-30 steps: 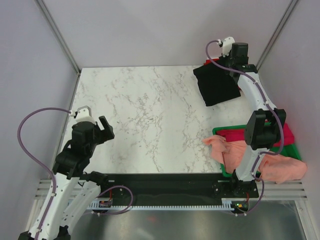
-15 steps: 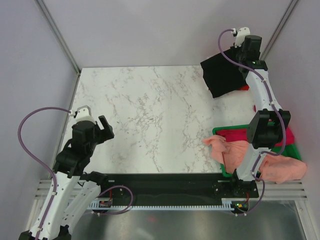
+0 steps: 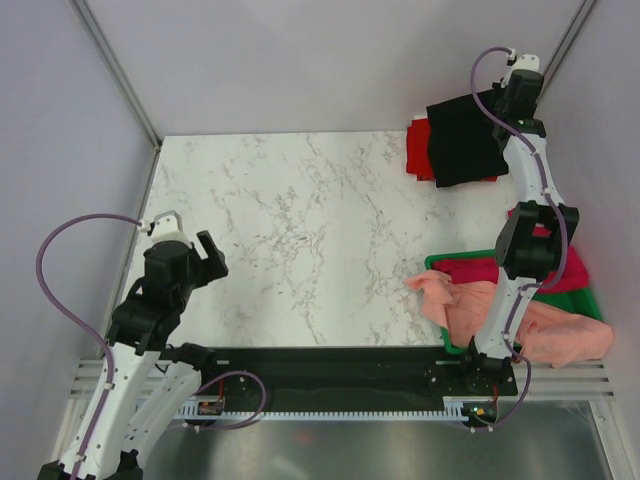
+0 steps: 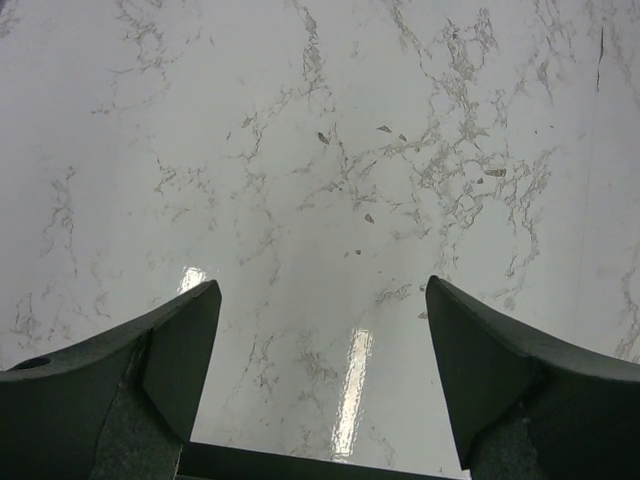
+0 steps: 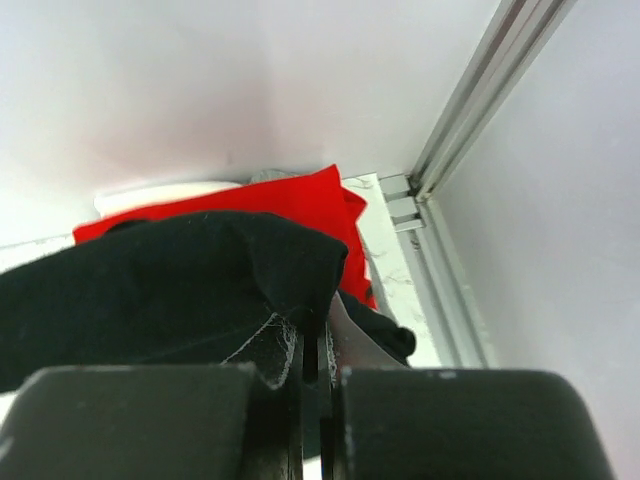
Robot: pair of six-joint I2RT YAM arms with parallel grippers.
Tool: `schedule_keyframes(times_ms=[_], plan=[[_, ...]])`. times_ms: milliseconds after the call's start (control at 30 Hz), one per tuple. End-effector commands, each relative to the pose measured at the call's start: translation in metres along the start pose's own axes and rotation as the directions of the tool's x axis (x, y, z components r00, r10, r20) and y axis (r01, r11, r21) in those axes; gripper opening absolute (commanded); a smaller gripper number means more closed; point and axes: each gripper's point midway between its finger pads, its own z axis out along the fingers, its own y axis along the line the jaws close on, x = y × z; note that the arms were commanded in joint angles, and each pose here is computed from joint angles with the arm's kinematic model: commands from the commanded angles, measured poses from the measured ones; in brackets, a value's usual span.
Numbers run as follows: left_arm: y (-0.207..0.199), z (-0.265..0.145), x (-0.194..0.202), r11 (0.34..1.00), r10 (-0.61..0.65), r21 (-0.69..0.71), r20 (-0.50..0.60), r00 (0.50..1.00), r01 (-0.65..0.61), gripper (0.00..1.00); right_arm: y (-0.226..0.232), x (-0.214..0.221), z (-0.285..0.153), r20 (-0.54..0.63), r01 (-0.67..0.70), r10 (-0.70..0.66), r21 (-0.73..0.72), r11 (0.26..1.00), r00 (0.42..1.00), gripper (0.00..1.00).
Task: Fold and stack the t-shirts
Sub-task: Neatly place the folded tshirt to the corner
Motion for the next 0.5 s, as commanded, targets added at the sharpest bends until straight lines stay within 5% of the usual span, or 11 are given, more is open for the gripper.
schedule_keyframes(times_ms=[0,267,467], plan=[[0.002,0.003,-0.006,0.999,-0.035,-0.019,0.023,0.999,0.036,0.90,0.006,-0.040,0.016,0.142,-0.153,0.156,-0.030,0.988,0.977,0.00],[0.003,0.004,-0.005,0.999,-0.036,-0.029,0.018,0.999,0.036,0.90,0.007,-0.018,0.064,0.141,-0.281,0.280,-0.010,0.960,0.950,0.00],[0.004,0.005,-0.005,0.999,-0.041,-0.033,0.018,0.999,0.041,0.90,-0.025,0.002,0.095,0.196,-0.353,0.321,0.160,0.922,0.927,0.00]])
